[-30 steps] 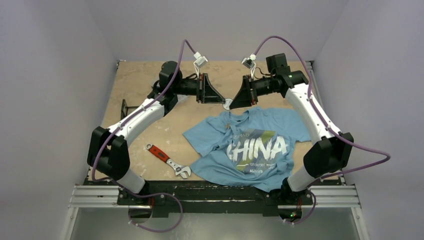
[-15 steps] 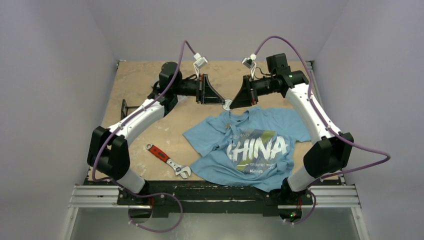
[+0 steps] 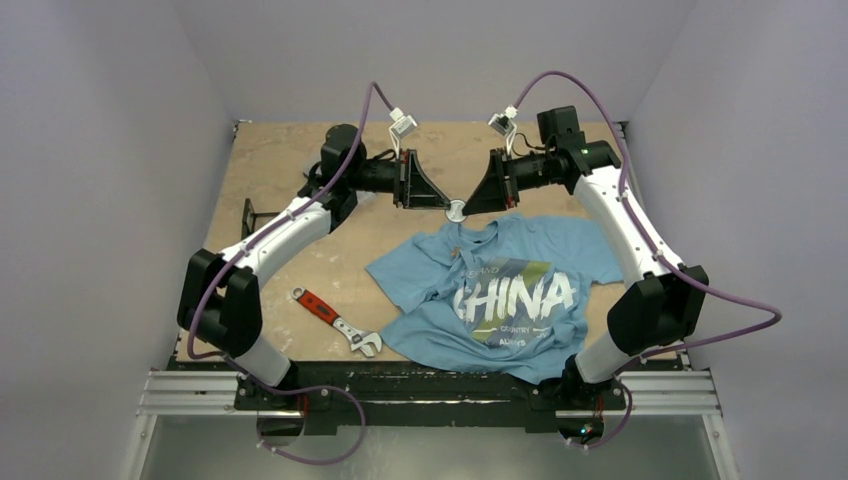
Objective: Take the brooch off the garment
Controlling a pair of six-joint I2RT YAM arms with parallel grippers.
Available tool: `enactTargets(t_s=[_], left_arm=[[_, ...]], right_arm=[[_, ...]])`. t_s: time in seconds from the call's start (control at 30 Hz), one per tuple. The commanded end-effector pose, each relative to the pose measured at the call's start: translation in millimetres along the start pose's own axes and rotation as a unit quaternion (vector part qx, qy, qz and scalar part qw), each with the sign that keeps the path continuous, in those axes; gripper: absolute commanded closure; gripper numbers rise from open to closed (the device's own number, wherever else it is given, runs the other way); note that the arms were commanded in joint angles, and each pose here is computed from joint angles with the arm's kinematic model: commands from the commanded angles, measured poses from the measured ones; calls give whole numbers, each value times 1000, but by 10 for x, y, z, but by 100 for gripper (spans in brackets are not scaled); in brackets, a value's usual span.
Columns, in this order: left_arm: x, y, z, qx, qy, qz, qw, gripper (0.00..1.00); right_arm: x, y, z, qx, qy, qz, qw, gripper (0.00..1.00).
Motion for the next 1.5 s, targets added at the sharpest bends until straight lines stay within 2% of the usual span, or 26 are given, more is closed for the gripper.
enactTargets(t_s=[0.0,0.13,0.17,0.23,0.27,0.33,0.4,0.5,0.63,1.03,1.47], left_arm=[[11,-51,79,10,-7,-12,1000,100],[15,-47,86,9,-9,-13,1000,100],[15,-49,87,10,-8,-13,1000,100],[12,-55,84,15,-7,-15,1000,100],[10,-59,87,20,-8,-14,1000,95],[-3,-64,100,35,-11,-5,999,77],[-15,-58,104,45,-10,14,999,65],[-13,-102,137,67,-10,33,997,57],[37,-160,121,75,0,42,996,54],[117,-253,89,93,6,49,994,56],[158,-259,87,69,12,50,996,59]], right_arm=[[-34,122,23,-15,-5,12,1000,79],[-35,132,32,-20,-5,20,1000,93],[-35,134,34,-21,-5,20,1000,99],[-35,135,41,-23,-6,21,1000,100],[-35,134,48,-24,-7,21,999,100],[-37,134,70,-20,-11,20,1000,100],[-30,126,65,-11,-10,18,1000,100],[-19,100,10,9,-7,12,1000,100],[-19,79,-23,15,-2,0,1000,100],[-13,50,-17,25,-1,-9,1000,100],[-18,35,-9,19,-1,-18,1000,100]])
Point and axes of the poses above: each gripper's point midway between its finger pads, its own x axis out along the fingers, its own y axis along the line the jaws close on, z = x × y, the point moved 6 cm from there along -x, back along the fingers, and after that the axes turned 5 degrees about -x, right-handed, at the moved point
